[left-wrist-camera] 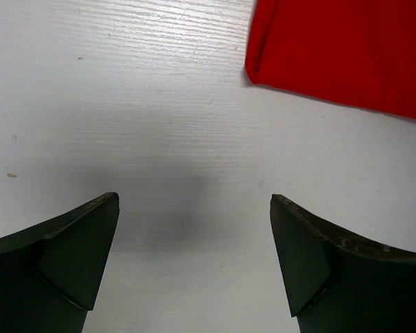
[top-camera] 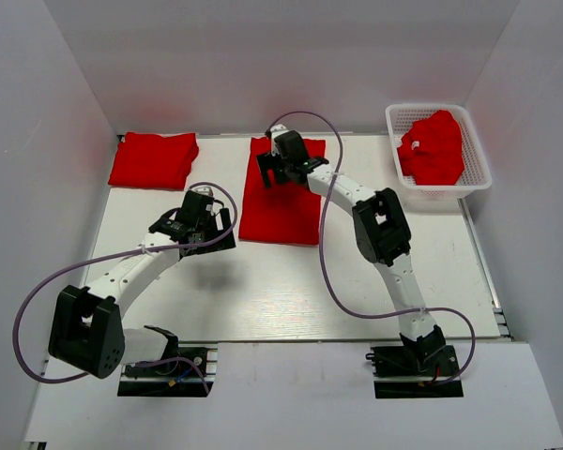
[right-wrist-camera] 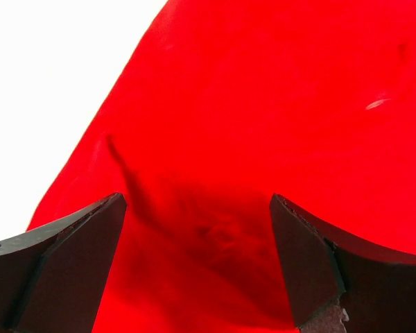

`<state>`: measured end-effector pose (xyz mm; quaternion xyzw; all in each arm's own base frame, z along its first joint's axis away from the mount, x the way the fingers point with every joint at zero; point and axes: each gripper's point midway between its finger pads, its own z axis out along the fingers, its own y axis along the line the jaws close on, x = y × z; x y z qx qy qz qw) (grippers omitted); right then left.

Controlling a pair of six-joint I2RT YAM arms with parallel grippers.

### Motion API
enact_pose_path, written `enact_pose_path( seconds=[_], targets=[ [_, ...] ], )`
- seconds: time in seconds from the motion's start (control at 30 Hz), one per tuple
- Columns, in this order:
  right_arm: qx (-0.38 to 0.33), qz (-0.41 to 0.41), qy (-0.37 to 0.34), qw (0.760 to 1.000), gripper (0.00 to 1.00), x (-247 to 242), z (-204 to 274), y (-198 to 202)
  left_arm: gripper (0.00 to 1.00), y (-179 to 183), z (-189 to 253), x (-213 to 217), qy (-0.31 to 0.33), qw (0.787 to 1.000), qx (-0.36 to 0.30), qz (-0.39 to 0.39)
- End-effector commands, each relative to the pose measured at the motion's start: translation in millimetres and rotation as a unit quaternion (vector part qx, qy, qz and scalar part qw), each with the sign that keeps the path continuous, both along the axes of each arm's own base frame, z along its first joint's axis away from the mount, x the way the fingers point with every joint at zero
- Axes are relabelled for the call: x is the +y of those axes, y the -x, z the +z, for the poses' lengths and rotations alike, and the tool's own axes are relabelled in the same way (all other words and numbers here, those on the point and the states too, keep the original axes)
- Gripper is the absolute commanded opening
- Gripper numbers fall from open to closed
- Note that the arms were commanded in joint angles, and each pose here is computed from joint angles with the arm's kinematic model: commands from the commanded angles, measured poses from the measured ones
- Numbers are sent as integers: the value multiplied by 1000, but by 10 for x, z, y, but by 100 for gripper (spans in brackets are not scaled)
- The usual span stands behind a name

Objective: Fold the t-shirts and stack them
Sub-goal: Fold the folded rectangular tshirt in 1/3 of the way

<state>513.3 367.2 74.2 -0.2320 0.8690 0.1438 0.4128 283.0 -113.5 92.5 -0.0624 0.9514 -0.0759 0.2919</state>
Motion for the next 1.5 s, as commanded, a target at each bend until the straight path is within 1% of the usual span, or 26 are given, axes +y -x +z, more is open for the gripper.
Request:
enact_pose_path(
  seconds=[0.0,0.13,0.17,0.23,0.33,0.37,0.43,0.47,0.53,0.57,0.63,0.67,0.77,0.9,0.97,1.0,1.07,1.13,1.17,1.23,1.27,1.3,1.37,1.4,1.43,1.47],
  targets=[
    [-62,-27,15,998,90,-101,257,-324,100,47,60,11,6,1000,-8,-3],
    [-76,-26,16,997,90,-152,469,-333,100,47,60,11,6,1000,-8,-3],
    [-88,-30,12,996,90,-179,661,-324,100,47,60,11,6,1000,-8,-3],
    [-78,-47,15,996,90,-296,747,-238,100,26,46,3,7,1000,-8,-3],
    [-44,-70,12,997,90,-472,798,4,100,-56,81,-49,10,1000,-12,-11],
    [-24,-72,22,997,90,-571,703,175,100,-78,94,-58,12,1000,-17,-11],
    [-23,-84,6,996,90,-648,828,315,100,-143,101,-115,13,1000,-18,-16],
    [4,-92,12,996,90,-770,632,536,100,-143,101,-115,13,1000,-18,-16],
    [2,-89,-3,996,90,-832,746,693,100,-164,77,-124,13,1000,-18,-16],
    [29,-89,2,996,90,-938,560,914,100,-181,60,-131,13,1000,-18,-16],
    [27,-96,-2,995,90,-1030,612,1038,100,-202,40,-139,13,1000,-18,-16],
    [43,-110,4,993,90,-1142,456,1170,100,-200,2,-139,10,1000,-12,-16],
    [37,-80,-22,996,90,-1004,522,1206,100,-214,-54,-166,14,1000,-5,-15],
    [89,0,-50,995,90,-645,437,1284,100,-182,-98,-152,12,1000,1,-15],
    [86,26,-71,993,90,-472,429,1209,100,-162,-108,-131,11,1000,0,-8],
    [106,49,-78,990,90,-363,324,1246,100,-137,-140,-120,9,1000,5,-8],
    [102,63,-94,988,90,-193,376,1106,100,-137,-140,-124,12,1000,5,-5],
    [101,66,-99,988,90,-59,240,954,100,-118,-150,-116,10,1000,10,-5],
    [86,66,-106,988,90,-1,334,843,100,-102,-162,-90,4,1000,13,-1],
    [85,58,-100,990,90,72,162,659,100,-102,-162,-89,4,1000,13,-1],
    [63,50,-105,991,90,100,309,501,100,-79,-173,-80,2,1000,18,-1],
    [64,46,-98,992,90,161,169,402,100,-63,-184,-56,-4,1000,21,1],
    [24,15,-95,995,90,146,314,140,100,-43,-169,-48,-4,1000,22,1],
    [20,6,-89,996,90,171,186,21,100,-43,-169,-47,-4,1000,22,1],
    [-4,-38,-68,997,90,-3,175,-187,100,-23,-178,-39,-6,1000,26,1],
    [-25,-49,-73,996,90,-9,317,-330,100,-29,-118,-42,-3,1000,21,1]
  ],
)
